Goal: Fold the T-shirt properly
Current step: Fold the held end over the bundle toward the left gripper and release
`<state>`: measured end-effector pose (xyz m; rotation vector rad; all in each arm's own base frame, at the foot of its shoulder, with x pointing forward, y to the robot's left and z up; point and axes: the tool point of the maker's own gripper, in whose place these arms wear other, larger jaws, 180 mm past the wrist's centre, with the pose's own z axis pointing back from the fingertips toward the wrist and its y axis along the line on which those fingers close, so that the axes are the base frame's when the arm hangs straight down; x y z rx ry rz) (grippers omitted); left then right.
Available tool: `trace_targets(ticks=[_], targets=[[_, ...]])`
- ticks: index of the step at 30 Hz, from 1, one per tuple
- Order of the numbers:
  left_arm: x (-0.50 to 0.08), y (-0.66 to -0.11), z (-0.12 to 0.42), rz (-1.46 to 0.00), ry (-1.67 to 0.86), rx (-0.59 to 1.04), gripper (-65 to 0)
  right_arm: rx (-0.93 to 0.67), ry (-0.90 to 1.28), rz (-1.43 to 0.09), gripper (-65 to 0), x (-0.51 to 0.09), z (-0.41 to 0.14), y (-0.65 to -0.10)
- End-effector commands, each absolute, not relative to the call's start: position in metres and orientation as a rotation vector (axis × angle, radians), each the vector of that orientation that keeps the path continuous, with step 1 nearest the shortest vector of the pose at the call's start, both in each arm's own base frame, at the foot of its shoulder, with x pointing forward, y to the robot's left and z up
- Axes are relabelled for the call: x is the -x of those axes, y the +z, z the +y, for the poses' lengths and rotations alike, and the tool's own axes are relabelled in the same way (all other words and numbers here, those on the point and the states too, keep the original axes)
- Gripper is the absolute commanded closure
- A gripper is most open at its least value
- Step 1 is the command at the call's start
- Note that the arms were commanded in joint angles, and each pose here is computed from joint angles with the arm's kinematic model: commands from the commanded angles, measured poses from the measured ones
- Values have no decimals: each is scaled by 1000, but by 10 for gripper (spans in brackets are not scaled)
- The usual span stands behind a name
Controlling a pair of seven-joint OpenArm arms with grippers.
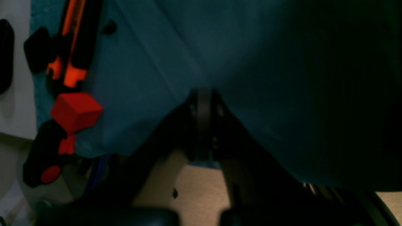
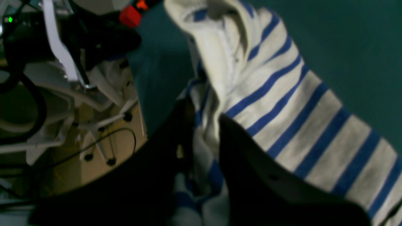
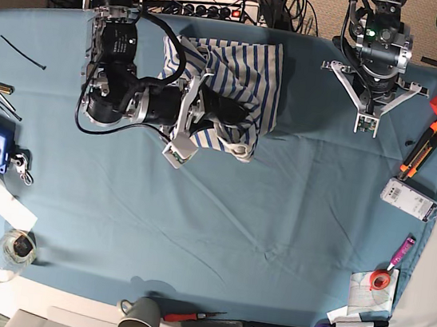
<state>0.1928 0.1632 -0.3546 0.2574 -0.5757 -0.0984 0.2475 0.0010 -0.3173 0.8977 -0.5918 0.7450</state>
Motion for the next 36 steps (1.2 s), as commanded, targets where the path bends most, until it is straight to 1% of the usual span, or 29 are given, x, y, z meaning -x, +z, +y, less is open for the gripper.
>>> trace_targets(ticks=[1, 3, 4, 8, 14, 16, 20, 25, 27, 31, 36], targets=[[-197, -347, 164, -607, -97, -264, 0, -926, 756, -648, -86, -254, 5, -302], [-197, -347, 164, -608, -97, -264, 0, -942, 755, -651, -169, -253, 7, -300], [-197, -347, 164, -608, -97, -265, 0, -961, 753, -658, -195, -253, 9, -296], [-197, -347, 164, -608, -97, -265, 0, -1090, 754, -726, -198, -258, 22, -264], [-197, -348, 164, -607, -97, -265, 0, -1143, 776, -802, -198, -271, 39, -237], [-197, -348, 164, -607, -97, -264, 0, -1135, 783, -811, -198, -274, 39, -235], [-197, -348, 161, -608, -94, -244, 0, -1029, 742, -860, -198, -296, 18, -236], [-197, -350, 150, -612, -86, -177, 0, -868, 548, -976, -197, -331, -49, -234], [-199, -350, 140, -622, -134, -129, 0, -790, 474, -1006, -197, -341, -79, -236], [-210, -342, 112, -701, -194, 12, 0, -618, 387, -1013, -197, -348, -136, -244], [-229, -323, 86, -808, -262, 134, 0, -435, 289, -997, -197, -345, -204, -249]])
